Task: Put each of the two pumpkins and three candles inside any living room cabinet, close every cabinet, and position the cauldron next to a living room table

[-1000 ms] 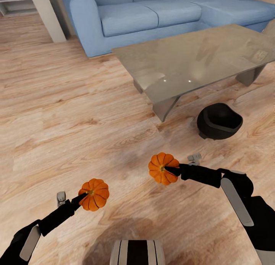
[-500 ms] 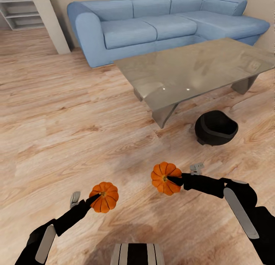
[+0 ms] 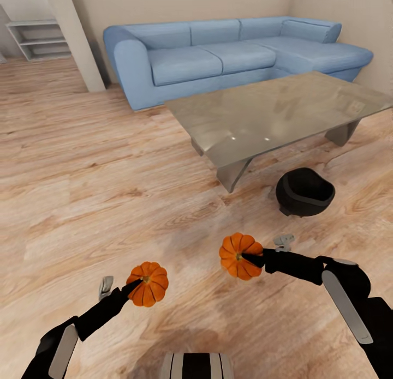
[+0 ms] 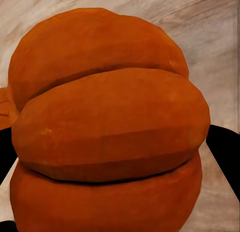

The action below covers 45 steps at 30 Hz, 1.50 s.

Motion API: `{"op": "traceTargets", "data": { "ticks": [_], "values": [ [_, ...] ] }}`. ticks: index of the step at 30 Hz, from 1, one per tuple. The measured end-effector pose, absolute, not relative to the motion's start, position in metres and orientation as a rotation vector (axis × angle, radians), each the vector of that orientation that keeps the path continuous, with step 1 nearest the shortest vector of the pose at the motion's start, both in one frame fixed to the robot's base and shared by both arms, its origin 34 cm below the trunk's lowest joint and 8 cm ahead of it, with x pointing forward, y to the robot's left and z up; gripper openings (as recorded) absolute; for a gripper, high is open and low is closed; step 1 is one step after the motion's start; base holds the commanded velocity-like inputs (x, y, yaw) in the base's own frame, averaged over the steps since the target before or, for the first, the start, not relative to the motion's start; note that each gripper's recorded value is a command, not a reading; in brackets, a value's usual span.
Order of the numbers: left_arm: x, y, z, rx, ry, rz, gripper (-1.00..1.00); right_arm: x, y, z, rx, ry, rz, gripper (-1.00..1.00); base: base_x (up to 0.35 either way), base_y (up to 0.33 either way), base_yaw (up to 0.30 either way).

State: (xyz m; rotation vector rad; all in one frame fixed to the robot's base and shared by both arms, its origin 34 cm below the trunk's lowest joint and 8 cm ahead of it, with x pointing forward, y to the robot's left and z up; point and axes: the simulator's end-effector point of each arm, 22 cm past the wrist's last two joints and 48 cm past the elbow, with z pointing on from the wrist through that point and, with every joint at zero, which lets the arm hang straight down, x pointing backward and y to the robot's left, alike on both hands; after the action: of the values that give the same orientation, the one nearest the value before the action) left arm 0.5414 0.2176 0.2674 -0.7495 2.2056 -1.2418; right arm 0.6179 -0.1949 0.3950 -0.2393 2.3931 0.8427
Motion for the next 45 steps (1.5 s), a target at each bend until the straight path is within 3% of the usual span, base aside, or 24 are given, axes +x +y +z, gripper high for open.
{"op": "traceTargets", "data": {
  "ticks": [45],
  "values": [
    [0.57,0.206,0.351,-0.614,2.084,-1.259,-1.0,0.628,-0.192,0.504,-0.325,2.142,0.777,-1.0,0.0,0.0,0.0]
  ]
}}
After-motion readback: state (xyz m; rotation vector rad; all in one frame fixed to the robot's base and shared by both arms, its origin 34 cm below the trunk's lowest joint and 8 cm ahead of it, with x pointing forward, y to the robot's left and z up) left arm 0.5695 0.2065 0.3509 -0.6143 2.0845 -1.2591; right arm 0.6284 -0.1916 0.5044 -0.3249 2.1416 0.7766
